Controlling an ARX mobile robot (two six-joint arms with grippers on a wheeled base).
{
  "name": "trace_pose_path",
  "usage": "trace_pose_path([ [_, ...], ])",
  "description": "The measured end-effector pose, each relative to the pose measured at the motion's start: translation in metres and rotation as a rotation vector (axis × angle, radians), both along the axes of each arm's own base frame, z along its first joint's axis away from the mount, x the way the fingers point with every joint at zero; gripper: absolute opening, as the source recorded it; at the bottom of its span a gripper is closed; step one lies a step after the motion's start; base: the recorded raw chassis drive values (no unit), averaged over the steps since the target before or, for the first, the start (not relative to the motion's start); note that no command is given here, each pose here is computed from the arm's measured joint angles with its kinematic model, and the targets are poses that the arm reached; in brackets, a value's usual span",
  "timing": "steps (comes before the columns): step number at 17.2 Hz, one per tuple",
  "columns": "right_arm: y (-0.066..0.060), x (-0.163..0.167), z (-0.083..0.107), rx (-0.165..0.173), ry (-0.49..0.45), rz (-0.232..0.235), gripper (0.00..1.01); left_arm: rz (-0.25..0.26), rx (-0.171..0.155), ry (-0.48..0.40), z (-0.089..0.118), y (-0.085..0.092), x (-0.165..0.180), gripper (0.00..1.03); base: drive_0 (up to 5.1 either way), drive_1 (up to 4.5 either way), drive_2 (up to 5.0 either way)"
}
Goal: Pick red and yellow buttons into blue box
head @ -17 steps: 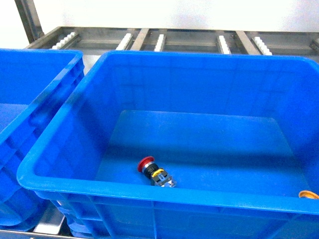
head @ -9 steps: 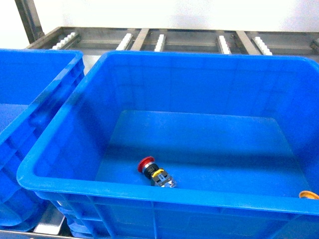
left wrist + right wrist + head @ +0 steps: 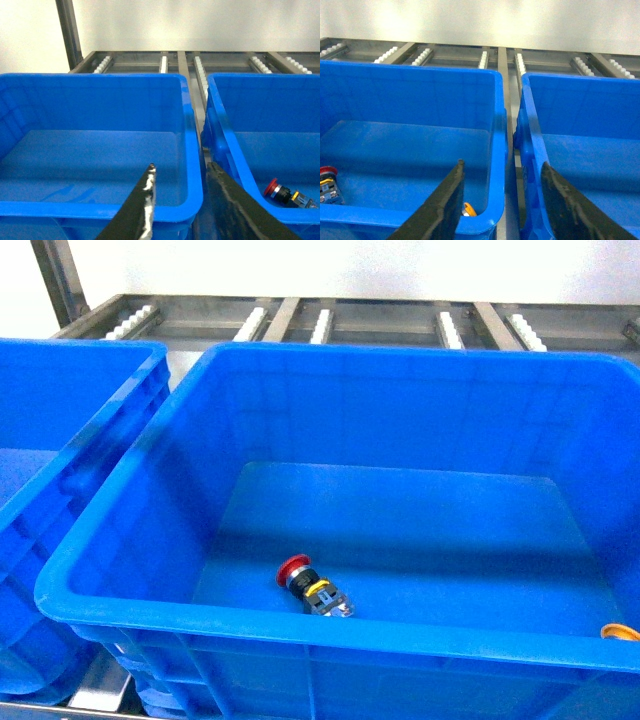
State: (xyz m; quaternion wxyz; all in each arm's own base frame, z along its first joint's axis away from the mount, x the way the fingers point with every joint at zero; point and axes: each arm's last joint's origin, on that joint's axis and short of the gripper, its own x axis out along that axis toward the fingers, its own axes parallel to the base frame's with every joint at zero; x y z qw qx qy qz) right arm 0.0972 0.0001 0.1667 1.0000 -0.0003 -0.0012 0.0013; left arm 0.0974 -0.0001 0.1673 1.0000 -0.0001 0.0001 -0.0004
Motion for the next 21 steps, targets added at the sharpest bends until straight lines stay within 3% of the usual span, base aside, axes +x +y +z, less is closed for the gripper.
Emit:
trace_pose_path([
  [5, 0.0, 0.0, 0.0, 0.0, 0.0, 0.0, 0.99, 0.0, 0.0, 0.0, 0.0, 0.0, 0.0, 0.89, 0.0, 0.0, 0.0],
  [6, 0.0, 0.0, 0.0, 0.0, 0.0, 0.0, 0.98, 0.0, 0.001, 0.0, 0.0, 0.0, 0.0, 0.99, 0.0, 0.0, 0.0],
  [21, 0.0, 0.0, 0.0, 0.0, 0.0, 0.0, 0.98, 0.0, 0.0, 0.0, 0.0, 0.0, 0.0, 0.98, 0.0, 0.0, 0.0],
])
